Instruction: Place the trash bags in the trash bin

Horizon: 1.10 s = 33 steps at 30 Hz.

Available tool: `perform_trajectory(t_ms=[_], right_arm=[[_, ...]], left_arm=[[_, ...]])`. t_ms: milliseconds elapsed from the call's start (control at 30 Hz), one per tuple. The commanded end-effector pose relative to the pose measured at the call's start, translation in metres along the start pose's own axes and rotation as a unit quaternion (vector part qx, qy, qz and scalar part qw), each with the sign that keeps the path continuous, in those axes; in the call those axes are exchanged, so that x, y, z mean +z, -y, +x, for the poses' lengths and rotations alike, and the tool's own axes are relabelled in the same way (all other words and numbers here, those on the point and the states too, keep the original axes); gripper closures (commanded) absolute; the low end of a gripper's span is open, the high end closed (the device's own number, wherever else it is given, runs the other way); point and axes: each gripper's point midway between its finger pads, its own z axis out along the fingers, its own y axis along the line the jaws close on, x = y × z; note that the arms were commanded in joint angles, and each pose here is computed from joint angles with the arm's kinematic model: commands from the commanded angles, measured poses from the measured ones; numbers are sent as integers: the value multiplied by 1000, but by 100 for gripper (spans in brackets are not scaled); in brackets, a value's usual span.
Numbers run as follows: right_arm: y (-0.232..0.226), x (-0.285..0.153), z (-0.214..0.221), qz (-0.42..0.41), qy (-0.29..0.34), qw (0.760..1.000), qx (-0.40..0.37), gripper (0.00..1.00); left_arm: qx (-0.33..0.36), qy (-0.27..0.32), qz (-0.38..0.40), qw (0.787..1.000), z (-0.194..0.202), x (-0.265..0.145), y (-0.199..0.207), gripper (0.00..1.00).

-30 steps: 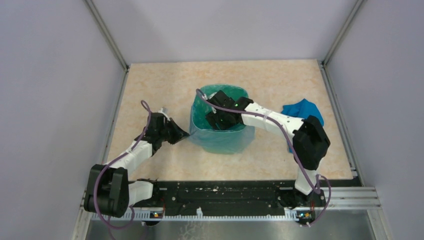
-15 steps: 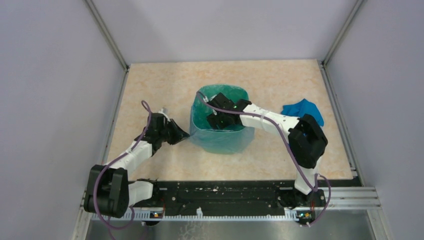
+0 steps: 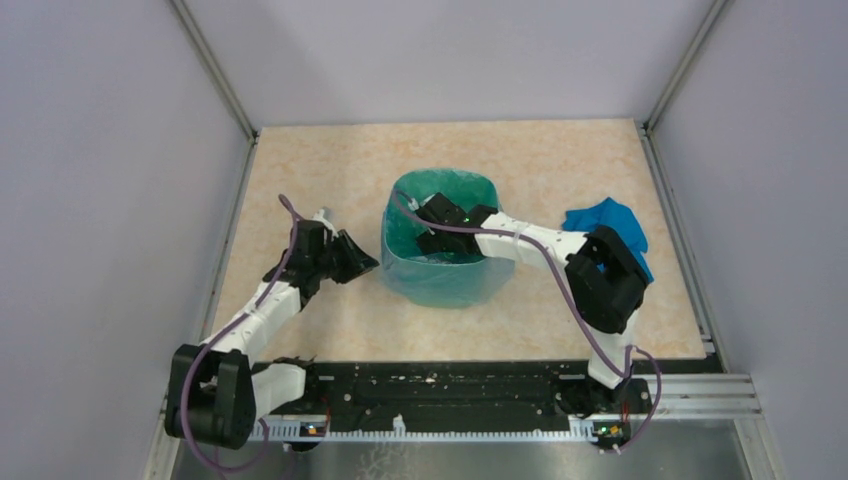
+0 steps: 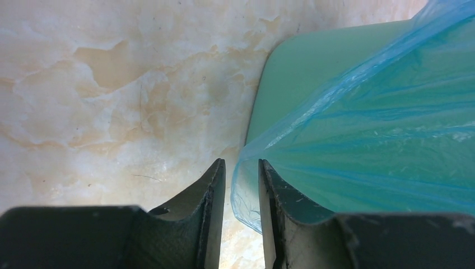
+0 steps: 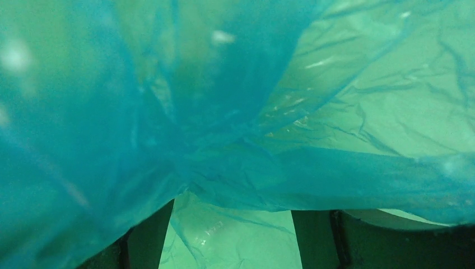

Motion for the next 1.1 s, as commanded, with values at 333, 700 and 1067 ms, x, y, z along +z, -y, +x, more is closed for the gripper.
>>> perform_trajectory(t_ms=[333,700,1067], right_arm=[[13,22,-7,43,23,999,-8,28],[21,29,8,39,4,999,-4,29],[37,32,13,76,-8,997,-22,29]], left_arm=[[46,34,27,998,-27,-15,29,63],[52,30,30,998,-28,-15,32,63],[53,21,37,998,-26,-13,34,63]])
